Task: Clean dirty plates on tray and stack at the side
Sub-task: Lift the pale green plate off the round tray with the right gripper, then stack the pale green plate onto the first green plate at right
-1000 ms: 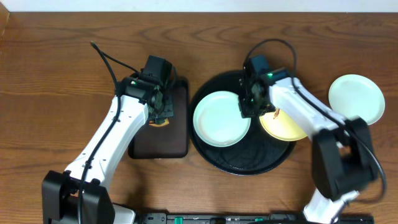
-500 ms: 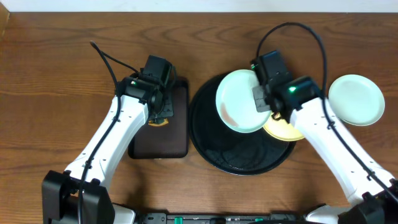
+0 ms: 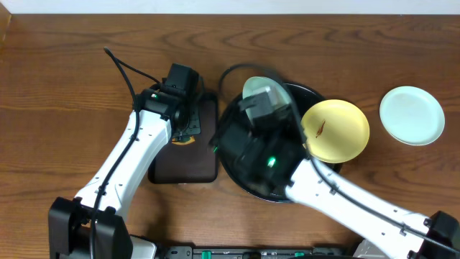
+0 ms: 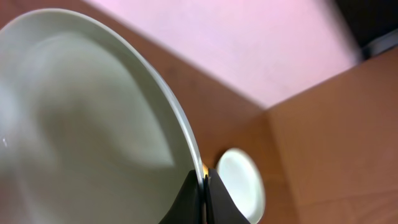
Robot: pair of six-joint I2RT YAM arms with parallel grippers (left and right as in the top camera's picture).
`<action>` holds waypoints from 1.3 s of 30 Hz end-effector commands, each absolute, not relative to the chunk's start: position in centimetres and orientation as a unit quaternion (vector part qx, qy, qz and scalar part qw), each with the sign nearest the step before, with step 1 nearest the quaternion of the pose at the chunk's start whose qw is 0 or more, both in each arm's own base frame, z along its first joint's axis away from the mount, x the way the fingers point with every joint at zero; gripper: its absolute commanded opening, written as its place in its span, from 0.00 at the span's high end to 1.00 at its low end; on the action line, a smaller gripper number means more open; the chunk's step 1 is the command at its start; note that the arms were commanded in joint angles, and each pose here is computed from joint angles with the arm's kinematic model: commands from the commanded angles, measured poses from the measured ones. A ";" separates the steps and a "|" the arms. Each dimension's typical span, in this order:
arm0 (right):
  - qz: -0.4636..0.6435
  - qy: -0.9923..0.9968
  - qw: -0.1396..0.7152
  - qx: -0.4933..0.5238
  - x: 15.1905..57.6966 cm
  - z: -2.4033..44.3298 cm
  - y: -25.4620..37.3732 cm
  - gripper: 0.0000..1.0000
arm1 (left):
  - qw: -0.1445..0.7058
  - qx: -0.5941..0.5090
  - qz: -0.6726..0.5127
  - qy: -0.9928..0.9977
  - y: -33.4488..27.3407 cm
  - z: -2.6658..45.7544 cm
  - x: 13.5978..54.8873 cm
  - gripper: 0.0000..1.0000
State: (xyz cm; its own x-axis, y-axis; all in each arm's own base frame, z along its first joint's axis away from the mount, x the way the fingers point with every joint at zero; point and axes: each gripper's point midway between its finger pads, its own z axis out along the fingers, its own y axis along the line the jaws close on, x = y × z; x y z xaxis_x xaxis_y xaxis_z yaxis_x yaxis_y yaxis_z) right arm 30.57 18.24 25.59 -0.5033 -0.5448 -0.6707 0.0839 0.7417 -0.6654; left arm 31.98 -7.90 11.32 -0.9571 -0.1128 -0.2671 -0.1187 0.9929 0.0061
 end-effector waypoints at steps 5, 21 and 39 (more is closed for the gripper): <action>-0.378 0.724 0.567 -0.108 28.8 30.5 18.9 0.99 | 0.132 -0.059 0.025 0.989 -7.3 11.0 31.9 0.87; -0.191 0.884 0.415 -0.102 32.3 22.0 18.7 0.99 | 0.131 -0.059 0.025 0.989 -7.3 11.0 31.9 0.88; 0.112 0.917 0.311 0.221 40.0 19.2 -8.3 0.99 | 0.132 -0.059 0.025 0.989 -7.3 11.0 31.9 0.87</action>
State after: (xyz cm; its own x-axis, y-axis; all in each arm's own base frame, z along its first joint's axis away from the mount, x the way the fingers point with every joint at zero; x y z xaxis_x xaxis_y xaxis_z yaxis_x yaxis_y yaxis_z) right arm 40.64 -2.69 18.03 -0.7776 0.3669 -0.5107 0.2524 0.9260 0.2809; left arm 31.97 -7.89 11.31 -0.9572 -0.1131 -0.2665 -0.1192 0.9929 0.0066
